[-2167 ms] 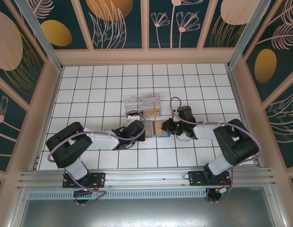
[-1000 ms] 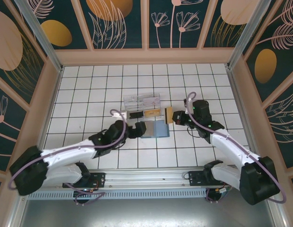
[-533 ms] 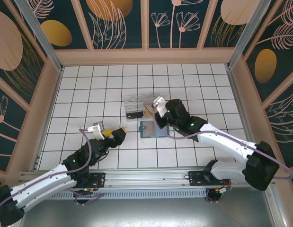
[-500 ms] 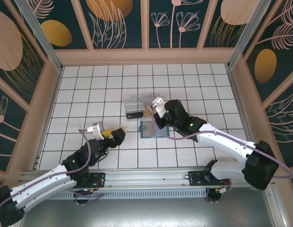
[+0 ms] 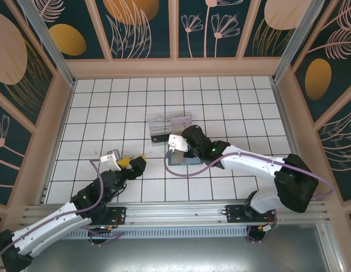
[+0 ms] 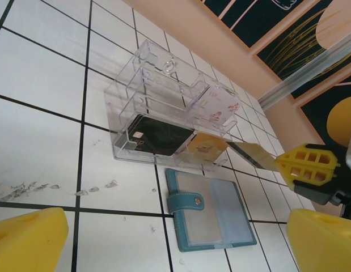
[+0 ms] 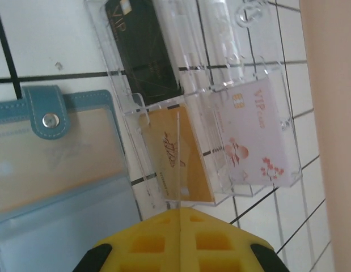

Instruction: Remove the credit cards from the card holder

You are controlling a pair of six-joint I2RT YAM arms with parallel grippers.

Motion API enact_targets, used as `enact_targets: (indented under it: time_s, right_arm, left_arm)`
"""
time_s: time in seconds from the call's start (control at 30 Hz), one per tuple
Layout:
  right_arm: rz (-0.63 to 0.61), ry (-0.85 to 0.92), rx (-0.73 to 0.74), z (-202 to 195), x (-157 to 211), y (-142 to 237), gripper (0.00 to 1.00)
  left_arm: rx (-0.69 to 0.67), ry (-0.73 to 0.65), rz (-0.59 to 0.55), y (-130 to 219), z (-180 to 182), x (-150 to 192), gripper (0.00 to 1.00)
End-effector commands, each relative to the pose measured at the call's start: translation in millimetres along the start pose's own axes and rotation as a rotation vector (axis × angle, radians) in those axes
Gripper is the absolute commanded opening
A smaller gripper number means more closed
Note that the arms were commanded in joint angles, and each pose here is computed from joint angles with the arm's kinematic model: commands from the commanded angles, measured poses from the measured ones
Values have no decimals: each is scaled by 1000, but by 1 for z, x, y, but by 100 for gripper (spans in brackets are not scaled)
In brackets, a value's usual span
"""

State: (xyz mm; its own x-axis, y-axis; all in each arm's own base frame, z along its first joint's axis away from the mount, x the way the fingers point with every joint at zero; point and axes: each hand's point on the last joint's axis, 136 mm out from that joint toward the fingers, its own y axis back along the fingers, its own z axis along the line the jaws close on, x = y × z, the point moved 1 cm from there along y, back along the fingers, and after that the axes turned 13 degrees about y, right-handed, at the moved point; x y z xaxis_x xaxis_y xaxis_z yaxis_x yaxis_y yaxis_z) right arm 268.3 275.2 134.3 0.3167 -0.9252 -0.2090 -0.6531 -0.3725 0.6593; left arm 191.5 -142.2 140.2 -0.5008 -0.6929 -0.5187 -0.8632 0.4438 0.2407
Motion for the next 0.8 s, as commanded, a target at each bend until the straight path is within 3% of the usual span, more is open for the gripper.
enact_targets:
  time_s: [0.0, 0.77]
  right_arm:
    - [1, 163, 47, -4, -3, -6, 0]
    - [4, 143, 11, -20, -3, -45, 0]
  left_arm:
    - [-24, -11, -14, -1, 8, 0, 99]
    - [-44, -33, -26, 2, 14, -1, 99]
